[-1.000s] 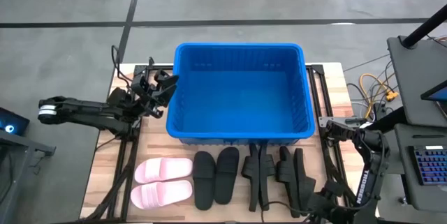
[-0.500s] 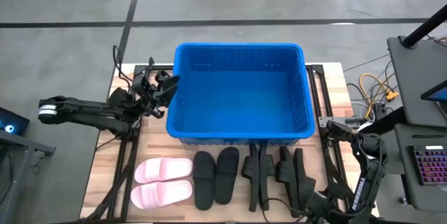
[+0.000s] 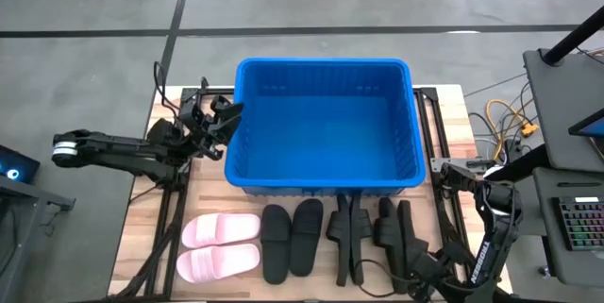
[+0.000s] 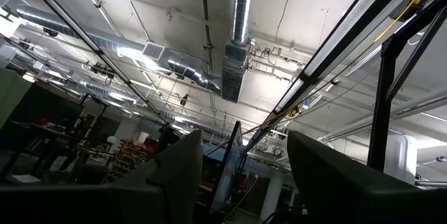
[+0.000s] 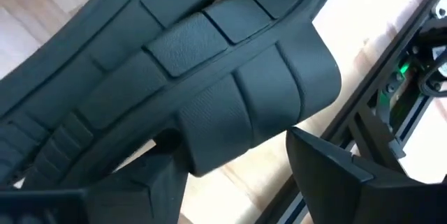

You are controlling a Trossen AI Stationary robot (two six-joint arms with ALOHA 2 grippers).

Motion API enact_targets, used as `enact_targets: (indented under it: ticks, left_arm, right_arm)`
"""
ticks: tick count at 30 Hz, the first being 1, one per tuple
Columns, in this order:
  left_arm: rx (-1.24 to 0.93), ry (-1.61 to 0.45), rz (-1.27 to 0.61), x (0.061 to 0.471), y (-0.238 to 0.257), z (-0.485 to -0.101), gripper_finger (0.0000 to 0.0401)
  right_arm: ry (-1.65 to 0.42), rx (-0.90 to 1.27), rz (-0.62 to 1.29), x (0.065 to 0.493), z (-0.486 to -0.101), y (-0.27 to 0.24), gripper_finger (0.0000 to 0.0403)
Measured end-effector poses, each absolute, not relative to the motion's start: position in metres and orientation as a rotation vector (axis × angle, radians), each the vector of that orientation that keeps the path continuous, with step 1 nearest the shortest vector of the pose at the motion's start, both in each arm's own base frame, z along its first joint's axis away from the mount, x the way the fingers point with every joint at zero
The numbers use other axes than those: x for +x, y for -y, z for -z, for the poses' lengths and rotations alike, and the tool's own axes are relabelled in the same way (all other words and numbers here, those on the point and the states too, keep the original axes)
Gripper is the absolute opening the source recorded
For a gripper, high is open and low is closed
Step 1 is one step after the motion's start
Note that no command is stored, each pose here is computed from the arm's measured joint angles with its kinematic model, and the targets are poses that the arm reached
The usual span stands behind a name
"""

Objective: Pick and place slides into bin
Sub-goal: Put the black slide into the blue organizer bin

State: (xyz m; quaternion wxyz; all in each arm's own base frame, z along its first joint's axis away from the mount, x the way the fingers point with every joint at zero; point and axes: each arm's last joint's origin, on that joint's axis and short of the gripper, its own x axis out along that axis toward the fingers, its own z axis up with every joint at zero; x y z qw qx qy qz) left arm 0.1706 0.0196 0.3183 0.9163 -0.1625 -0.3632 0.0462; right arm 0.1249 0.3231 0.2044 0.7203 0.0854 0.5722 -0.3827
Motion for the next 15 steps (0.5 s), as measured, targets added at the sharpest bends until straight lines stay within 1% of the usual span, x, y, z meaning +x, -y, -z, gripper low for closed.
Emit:
enact_targets:
  ticks: [3, 6, 9, 13, 15]
  left_arm:
    - [-0.335, 0.745, -0.096, 0.1709, -0.0196, -0.3179, 0.0195]
    - [-0.335, 0.745, -0.095, 0.1710, -0.0196, -0.3179, 0.0195]
    - [-0.334, 0.744, -0.096, 0.1711, -0.0197, -0.3178, 0.0195]
    - [-0.334, 0.744, -0.096, 0.1711, -0.0197, -0.3178, 0.0195]
    - [-0.335, 0.744, -0.095, 0.1711, -0.0196, -0.3178, 0.0195]
  right_arm:
    - [-1.264, 0.200, 0.856, 0.1249, -0.2044, -0.3231, 0.0210]
    - [-1.284, 0.205, 0.863, 0.1245, -0.2045, -0.3233, 0.0178]
    - [-1.312, 0.211, 0.872, 0.1237, -0.2047, -0.3235, 0.0129]
    - [-1.318, 0.214, 0.872, 0.1232, -0.2066, -0.3235, 0.0052]
    - [-1.318, 0.218, 0.868, 0.1232, -0.2087, -0.3232, 0.0024]
